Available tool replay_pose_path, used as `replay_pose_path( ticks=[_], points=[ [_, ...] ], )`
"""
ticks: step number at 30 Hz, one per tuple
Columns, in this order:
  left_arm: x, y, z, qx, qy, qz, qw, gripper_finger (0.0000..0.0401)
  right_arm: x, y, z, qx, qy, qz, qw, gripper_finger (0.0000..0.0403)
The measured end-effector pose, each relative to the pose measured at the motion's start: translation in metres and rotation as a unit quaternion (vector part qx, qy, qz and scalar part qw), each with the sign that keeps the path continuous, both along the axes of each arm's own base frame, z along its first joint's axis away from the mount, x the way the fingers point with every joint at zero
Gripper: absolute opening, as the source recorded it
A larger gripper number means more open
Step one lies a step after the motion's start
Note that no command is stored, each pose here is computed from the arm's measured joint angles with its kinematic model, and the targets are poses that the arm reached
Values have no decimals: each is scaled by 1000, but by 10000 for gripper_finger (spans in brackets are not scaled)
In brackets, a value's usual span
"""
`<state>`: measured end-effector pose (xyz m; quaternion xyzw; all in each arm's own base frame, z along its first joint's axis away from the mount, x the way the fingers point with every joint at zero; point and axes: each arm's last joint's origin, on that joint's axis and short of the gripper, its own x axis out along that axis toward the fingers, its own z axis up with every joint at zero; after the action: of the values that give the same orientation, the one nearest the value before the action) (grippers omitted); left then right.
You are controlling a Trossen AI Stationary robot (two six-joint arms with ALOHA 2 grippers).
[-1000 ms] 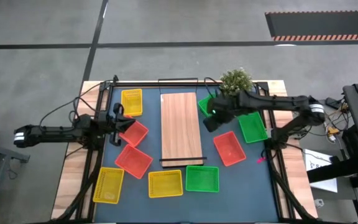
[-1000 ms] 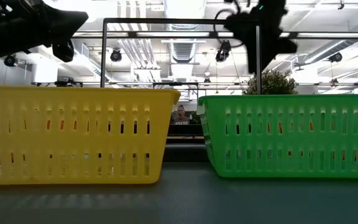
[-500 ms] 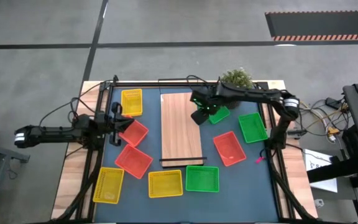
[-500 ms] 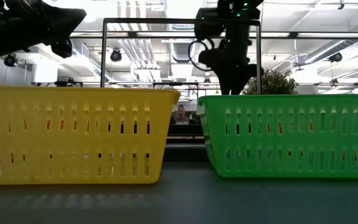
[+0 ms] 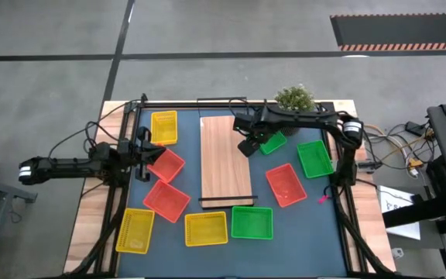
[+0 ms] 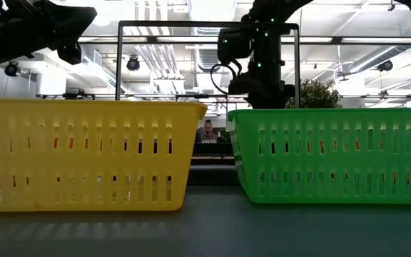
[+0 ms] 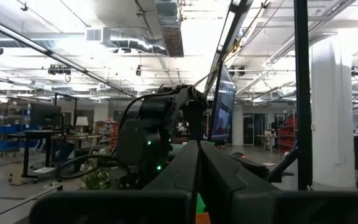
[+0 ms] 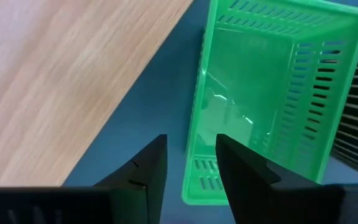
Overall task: Stack baskets on shelf by color
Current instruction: Put the top center green bin on the shelf
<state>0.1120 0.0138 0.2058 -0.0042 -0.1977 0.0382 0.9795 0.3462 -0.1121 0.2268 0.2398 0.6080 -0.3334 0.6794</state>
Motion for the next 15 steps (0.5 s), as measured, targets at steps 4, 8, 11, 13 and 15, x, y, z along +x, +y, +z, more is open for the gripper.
replay_pose_path(
  ticks=[4, 8, 11, 13, 15],
  points=[
    [0, 0, 0, 0, 0, 0, 1000, 0, 2, -2, -5, -14, 10, 3, 1000, 128],
    [0, 0, 0, 0, 1, 0, 1000, 0, 3, -2, -8, -17, 15, 6, 1000, 128],
    [0, 0, 0, 0, 1, 0, 1000, 0, 4, -2, -10, -18, 15, 6, 1000, 128],
    [0, 0, 0, 0, 1, 0, 1000, 0, 4, -3, -11, -18, 15, 6, 1000, 128],
    [0, 0, 0, 0, 1, 0, 1000, 0, 5, -3, -13, -21, 9, 7, 1000, 128]
  ],
)
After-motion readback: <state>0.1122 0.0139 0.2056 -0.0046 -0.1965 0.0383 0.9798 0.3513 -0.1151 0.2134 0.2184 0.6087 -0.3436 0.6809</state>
